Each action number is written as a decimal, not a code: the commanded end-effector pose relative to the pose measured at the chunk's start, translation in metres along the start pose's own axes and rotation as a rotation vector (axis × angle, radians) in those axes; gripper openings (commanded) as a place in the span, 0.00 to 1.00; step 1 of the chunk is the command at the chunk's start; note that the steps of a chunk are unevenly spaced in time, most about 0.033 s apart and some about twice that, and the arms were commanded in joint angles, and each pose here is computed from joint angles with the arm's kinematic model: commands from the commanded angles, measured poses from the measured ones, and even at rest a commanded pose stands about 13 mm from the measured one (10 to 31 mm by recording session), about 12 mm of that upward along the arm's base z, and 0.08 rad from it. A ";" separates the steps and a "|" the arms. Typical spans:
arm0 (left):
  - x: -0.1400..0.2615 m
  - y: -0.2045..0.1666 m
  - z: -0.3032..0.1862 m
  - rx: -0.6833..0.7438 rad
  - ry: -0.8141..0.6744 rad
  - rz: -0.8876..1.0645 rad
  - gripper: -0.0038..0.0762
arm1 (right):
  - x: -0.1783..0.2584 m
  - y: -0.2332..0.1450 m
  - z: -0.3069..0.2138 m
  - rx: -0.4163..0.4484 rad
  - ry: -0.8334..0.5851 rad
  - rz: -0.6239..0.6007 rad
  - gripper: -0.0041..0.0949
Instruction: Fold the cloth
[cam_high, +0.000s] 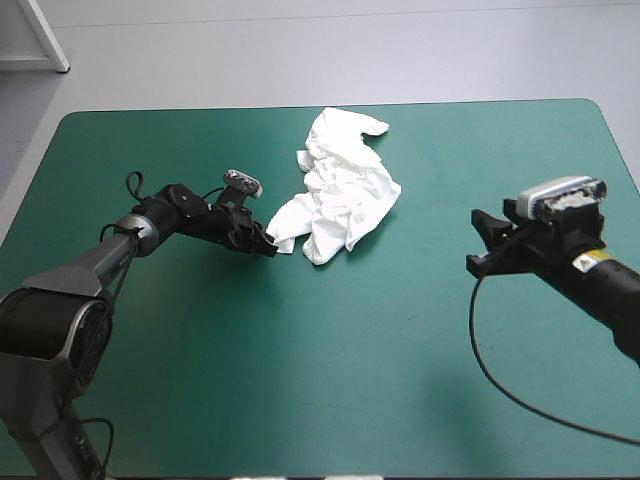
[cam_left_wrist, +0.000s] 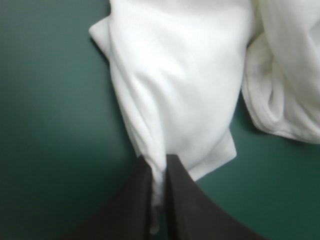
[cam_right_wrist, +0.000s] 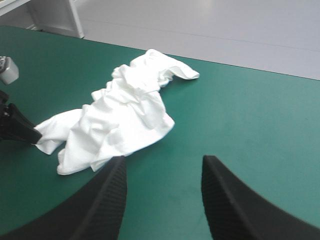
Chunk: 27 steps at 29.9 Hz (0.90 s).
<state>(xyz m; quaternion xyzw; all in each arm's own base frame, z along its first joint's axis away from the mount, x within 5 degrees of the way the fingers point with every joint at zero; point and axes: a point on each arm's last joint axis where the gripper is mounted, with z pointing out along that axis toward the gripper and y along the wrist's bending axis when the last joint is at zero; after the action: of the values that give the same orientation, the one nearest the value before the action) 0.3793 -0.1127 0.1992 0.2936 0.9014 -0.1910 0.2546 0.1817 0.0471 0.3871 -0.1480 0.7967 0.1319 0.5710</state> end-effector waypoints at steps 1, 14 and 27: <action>-0.018 -0.008 -0.027 -0.019 -0.061 0.014 0.07 | -0.020 -0.005 0.036 -0.040 -0.021 0.014 0.51; -0.022 -0.009 -0.034 -0.033 -0.067 0.017 0.07 | -0.004 -0.026 0.214 -0.210 0.277 0.012 0.69; -0.023 -0.008 -0.034 -0.043 -0.076 0.017 0.07 | 0.017 -0.040 0.317 -0.298 0.394 0.043 0.67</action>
<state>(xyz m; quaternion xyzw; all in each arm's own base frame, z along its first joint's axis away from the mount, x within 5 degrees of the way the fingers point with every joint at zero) 0.3782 -0.1102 0.2075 0.2977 0.9051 -0.1770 0.2467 0.4637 0.1276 0.2414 -0.2332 0.8829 0.2226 0.3415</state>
